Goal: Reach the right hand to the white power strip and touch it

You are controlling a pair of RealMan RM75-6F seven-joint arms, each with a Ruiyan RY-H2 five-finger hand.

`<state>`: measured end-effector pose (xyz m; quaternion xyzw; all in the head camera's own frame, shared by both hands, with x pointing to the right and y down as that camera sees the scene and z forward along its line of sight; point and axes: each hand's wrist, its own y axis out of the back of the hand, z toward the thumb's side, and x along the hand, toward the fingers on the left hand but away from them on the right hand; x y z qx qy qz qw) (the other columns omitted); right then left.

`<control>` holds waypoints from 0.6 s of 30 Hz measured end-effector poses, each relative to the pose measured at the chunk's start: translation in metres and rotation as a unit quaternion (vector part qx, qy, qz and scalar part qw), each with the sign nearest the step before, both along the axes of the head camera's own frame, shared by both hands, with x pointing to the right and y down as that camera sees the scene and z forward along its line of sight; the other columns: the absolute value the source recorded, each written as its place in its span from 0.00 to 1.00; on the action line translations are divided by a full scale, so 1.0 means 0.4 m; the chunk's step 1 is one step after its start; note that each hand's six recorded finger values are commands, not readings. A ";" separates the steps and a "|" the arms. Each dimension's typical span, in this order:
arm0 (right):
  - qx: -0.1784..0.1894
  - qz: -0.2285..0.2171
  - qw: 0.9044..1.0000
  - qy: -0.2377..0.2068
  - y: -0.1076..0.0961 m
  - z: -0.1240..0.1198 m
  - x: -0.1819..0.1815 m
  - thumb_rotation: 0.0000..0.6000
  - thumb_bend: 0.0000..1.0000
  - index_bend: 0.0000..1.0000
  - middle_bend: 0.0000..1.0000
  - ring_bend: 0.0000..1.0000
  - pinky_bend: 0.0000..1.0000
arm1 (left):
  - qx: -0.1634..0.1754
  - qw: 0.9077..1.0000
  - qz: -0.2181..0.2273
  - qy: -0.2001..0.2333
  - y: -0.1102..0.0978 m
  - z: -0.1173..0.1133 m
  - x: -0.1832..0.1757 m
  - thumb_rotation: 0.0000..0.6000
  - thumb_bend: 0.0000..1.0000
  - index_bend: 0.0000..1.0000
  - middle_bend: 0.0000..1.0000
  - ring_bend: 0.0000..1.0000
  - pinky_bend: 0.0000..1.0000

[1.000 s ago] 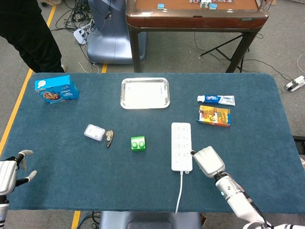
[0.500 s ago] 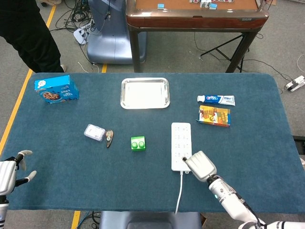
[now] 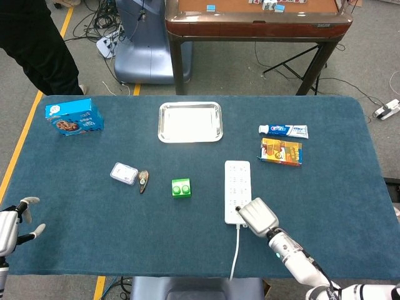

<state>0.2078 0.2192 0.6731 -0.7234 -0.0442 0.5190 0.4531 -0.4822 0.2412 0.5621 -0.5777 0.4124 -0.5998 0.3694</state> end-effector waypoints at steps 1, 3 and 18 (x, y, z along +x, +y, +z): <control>-0.001 -0.001 1.000 -0.001 0.001 0.001 -0.002 1.00 1.00 0.35 1.00 1.00 1.00 | 0.000 1.000 0.000 0.000 0.000 0.000 0.000 1.00 0.05 0.42 0.65 0.60 0.78; -0.001 -0.003 1.000 -0.001 0.002 0.002 -0.004 1.00 1.00 0.35 1.00 1.00 1.00 | -0.001 1.000 0.000 0.001 0.000 0.000 -0.001 1.00 0.05 0.42 0.65 0.60 0.78; 0.000 -0.002 1.000 0.011 -0.001 0.012 0.000 1.00 1.00 0.35 1.00 1.00 1.00 | -0.003 1.000 0.000 0.002 0.002 0.000 -0.001 1.00 0.05 0.42 0.65 0.60 0.78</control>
